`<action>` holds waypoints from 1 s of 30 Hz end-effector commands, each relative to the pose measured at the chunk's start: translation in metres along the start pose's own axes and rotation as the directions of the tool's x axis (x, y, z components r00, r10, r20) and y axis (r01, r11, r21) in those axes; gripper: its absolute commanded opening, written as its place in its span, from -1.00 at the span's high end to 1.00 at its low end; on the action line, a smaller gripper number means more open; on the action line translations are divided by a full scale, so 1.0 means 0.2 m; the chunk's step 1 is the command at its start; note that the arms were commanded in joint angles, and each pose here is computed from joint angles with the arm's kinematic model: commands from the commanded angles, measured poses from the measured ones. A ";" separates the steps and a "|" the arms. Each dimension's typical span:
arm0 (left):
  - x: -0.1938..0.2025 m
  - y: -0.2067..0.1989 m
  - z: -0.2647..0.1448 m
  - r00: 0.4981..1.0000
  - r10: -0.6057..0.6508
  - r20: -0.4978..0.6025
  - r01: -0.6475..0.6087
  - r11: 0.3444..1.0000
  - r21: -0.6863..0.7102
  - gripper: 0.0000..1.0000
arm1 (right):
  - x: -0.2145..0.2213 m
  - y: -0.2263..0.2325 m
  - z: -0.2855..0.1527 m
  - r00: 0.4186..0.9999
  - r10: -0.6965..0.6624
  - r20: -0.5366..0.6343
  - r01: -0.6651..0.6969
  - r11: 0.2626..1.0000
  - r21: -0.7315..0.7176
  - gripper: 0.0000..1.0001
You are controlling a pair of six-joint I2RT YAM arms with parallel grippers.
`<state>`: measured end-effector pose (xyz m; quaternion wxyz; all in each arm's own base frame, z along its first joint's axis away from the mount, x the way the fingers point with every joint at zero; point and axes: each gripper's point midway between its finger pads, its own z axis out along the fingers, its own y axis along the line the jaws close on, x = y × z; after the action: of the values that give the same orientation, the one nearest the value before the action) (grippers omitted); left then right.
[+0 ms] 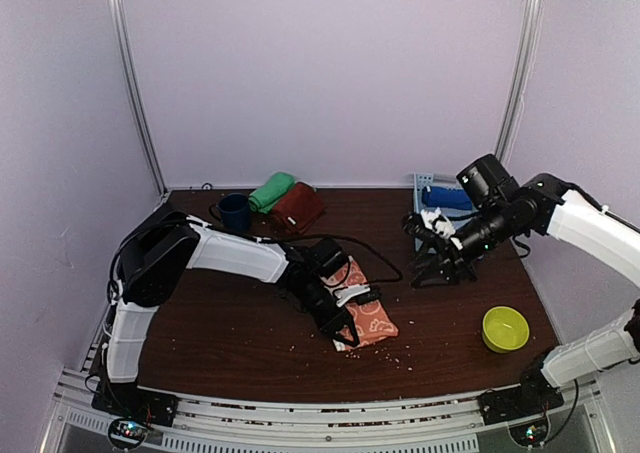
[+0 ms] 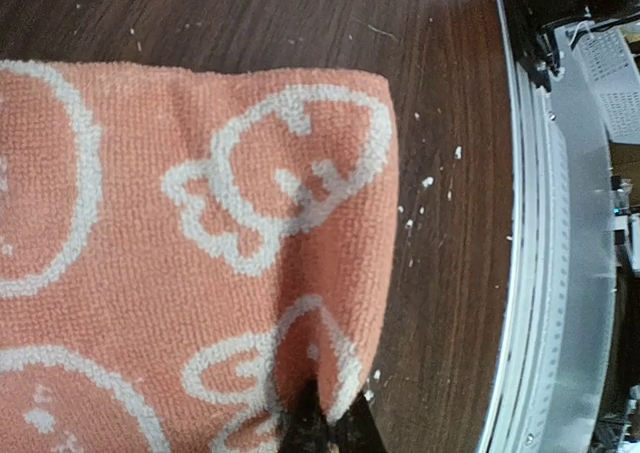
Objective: Roll the towels
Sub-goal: Roll the towel at the center of the board.
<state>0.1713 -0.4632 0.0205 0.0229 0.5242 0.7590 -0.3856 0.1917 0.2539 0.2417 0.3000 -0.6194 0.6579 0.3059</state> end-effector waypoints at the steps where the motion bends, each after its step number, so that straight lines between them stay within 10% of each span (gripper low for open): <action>1: 0.19 -0.01 0.07 0.970 -0.208 -0.128 0.224 0.967 0.125 1.00 | 0.22 0.27 0.14 0.975 -0.131 -0.178 0.097 0.977 -0.191 0.31; 11: 0.24 0.04 0.09 0.946 -0.295 -0.136 0.315 0.936 0.157 1.00 | 0.50 0.18 0.52 0.894 -0.218 -0.391 0.241 0.971 0.010 0.44; 30: 0.29 0.08 0.08 0.931 -0.336 -0.141 0.359 0.913 0.195 1.00 | 0.59 0.08 0.76 0.857 -0.289 -0.427 0.341 0.939 0.048 0.56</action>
<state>0.1603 -0.4504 0.0172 -0.0967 0.4293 0.7579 -0.4816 0.1639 0.2900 0.0534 0.2205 -0.7469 0.6207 0.0908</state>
